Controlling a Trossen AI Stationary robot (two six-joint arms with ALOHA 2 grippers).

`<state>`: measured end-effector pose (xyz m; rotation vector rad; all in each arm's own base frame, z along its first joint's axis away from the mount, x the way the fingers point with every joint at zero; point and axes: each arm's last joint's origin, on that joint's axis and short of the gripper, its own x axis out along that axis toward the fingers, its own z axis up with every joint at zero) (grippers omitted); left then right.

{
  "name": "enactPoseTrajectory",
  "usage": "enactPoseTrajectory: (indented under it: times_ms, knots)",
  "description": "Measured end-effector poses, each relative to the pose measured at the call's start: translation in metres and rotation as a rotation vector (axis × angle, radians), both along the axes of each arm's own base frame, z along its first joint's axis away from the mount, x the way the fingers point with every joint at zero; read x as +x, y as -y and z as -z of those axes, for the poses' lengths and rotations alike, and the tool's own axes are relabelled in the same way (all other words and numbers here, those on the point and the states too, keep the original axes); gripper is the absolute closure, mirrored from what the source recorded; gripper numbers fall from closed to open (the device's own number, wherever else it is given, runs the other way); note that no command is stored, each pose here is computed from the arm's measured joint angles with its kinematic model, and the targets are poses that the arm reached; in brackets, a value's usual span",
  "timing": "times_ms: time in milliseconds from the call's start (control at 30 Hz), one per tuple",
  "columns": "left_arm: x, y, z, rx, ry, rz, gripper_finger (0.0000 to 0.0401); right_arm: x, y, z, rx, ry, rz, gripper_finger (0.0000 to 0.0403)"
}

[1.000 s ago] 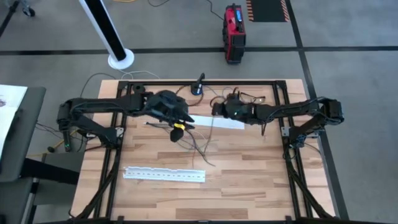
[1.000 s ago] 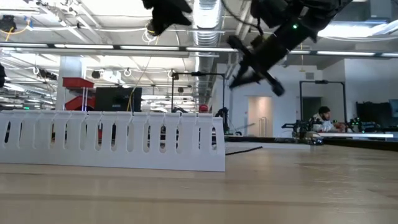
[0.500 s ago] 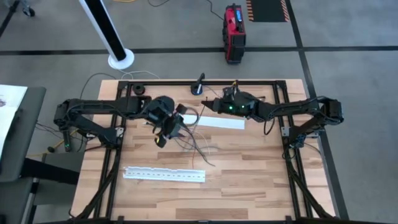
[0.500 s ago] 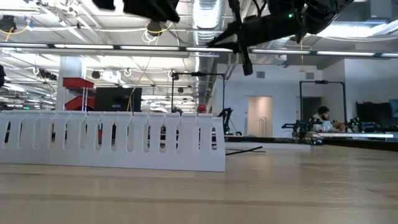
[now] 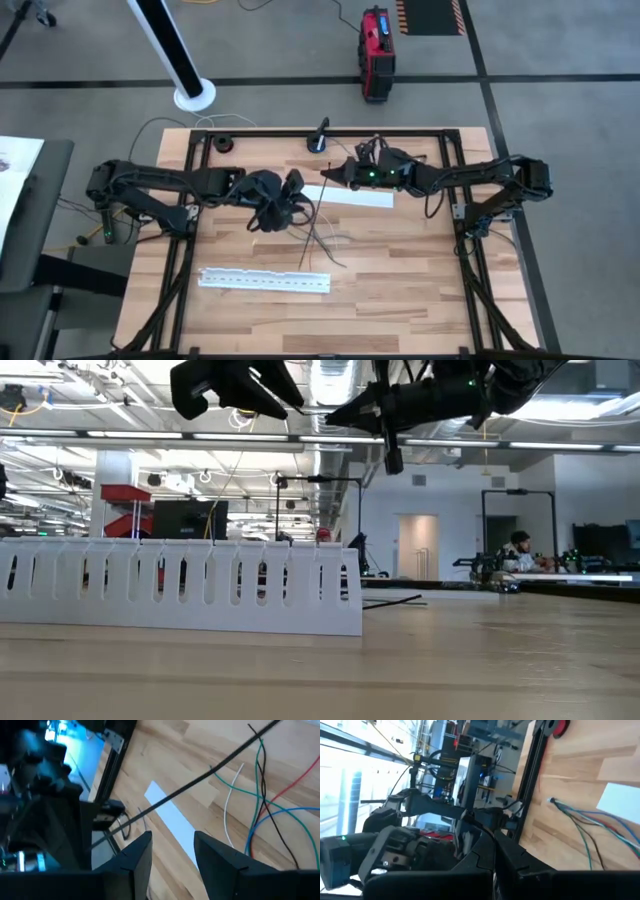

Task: Ziptie cables
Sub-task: Insert the black zip tie into the locking head

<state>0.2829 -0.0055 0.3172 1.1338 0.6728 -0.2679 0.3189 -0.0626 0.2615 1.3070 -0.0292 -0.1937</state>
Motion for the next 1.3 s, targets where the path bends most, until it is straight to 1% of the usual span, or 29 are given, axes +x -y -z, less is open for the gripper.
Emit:
enactPoseTrajectory:
  times_ms: [133, 267, 400, 500, 667, 800, 967, 1033, 1200, 1300]
  knots:
    - [0.0, 0.007, -0.002, -0.003, 0.012, 0.047, 0.0271, 0.0, -0.001, 0.0, 0.012, 0.004, -0.024, 0.0403]
    - [-0.002, 0.019, -0.003, -0.058, 0.013, 0.147, 0.0288, 0.0, 0.0, -0.001, 0.007, 0.016, -0.035, 0.0403]
    - [-0.002, 0.026, -0.002, -0.096, 0.007, 0.214, 0.0297, 0.0, -0.001, -0.002, -0.02, 0.018, -0.071, 0.0403]
    - [0.0, 0.027, -0.002, -0.107, 0.02, 0.217, 0.0298, 0.0, -0.002, -0.002, -0.049, 0.015, -0.105, 0.0403]
    - [0.004, 0.023, -0.007, -0.13, 0.084, 0.169, 0.0299, -0.001, 0.001, -0.002, -0.078, 0.012, -0.16, 0.0403]
    - [0.005, 0.02, -0.007, -0.137, 0.093, 0.158, 0.0299, -0.001, 0.005, -0.002, -0.086, 0.012, -0.152, 0.0403]
    - [0.005, 0.021, -0.008, -0.175, 0.105, 0.159, 0.0299, -0.002, 0.006, -0.002, -0.086, 0.012, -0.16, 0.0403]
    - [0.005, 0.022, -0.008, -0.158, 0.107, 0.177, 0.0299, -0.002, 0.006, -0.002, -0.086, 0.013, -0.168, 0.0403]
    - [0.005, 0.026, -0.009, -0.041, 0.106, 0.274, 0.0299, -0.002, 0.006, -0.002, -0.081, 0.013, -0.172, 0.0403]
    - [0.007, 0.03, -0.004, -0.03, 0.152, 0.297, 0.0299, -0.002, 0.006, -0.002, -0.082, 0.014, -0.172, 0.0403]
